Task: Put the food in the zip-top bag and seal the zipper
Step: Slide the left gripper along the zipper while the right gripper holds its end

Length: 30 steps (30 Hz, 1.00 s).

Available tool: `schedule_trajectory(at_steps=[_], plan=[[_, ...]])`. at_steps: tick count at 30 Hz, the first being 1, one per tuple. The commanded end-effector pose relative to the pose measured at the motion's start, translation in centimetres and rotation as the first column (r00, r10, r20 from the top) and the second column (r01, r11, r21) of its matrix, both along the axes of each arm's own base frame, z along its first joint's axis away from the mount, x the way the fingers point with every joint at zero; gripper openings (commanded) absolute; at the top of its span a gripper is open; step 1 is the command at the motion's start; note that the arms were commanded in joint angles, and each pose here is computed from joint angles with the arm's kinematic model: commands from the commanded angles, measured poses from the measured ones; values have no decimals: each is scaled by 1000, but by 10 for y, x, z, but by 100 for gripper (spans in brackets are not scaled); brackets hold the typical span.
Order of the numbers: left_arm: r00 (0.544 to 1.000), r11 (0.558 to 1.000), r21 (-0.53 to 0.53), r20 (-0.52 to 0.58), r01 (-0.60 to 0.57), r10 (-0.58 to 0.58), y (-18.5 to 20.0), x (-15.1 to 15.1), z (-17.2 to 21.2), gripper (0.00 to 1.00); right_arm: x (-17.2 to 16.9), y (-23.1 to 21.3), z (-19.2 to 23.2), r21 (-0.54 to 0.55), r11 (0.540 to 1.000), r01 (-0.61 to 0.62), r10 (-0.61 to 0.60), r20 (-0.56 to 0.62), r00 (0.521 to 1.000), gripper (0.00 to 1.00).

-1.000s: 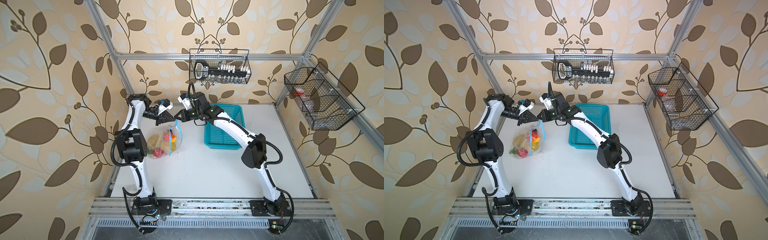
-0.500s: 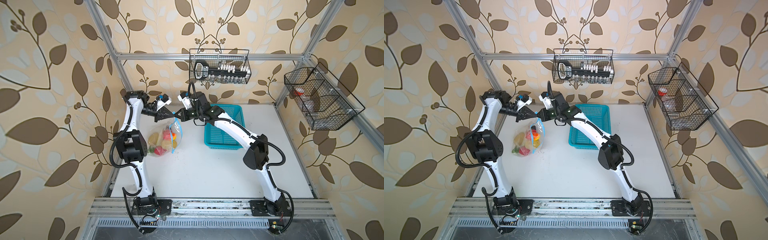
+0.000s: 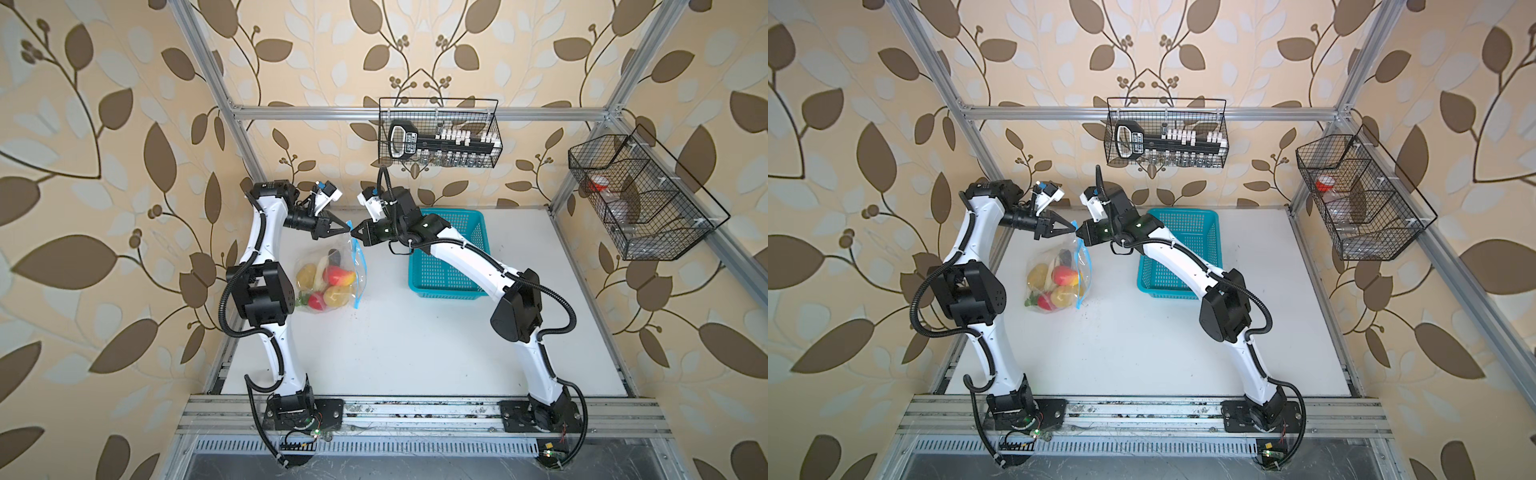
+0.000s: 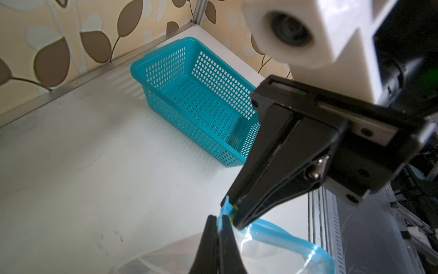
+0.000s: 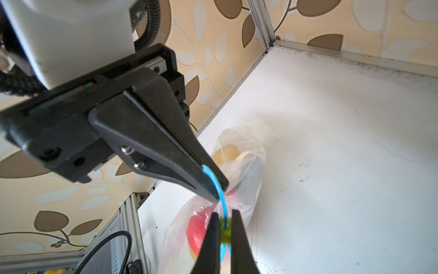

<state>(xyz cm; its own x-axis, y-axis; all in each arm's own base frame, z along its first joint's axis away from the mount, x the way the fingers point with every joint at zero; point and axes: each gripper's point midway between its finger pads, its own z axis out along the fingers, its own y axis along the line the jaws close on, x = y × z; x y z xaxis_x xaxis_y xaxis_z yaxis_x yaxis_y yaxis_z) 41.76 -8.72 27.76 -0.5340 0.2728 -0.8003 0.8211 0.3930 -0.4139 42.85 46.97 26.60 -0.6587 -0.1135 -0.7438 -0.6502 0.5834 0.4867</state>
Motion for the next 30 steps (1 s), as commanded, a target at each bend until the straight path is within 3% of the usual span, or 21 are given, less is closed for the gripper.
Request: schedule_trajectory(at_steps=[1,4,11,30], plan=[[997,993,-92,38,-69,73,-3,-3,49,0,-21,-3,-11,-52,998,-19,16,-49,999,0],[988,986,-67,5,-155,156,3,8,40,0,-22,-6,-9,-53,999,-5,3,-48,999,0],[969,971,-20,59,-238,238,9,5,35,0,-29,-7,-3,-46,999,1,-4,-56,998,0],[933,933,-28,-15,-359,358,17,18,47,0,-50,-14,2,-85,996,19,-24,-56,998,0]])
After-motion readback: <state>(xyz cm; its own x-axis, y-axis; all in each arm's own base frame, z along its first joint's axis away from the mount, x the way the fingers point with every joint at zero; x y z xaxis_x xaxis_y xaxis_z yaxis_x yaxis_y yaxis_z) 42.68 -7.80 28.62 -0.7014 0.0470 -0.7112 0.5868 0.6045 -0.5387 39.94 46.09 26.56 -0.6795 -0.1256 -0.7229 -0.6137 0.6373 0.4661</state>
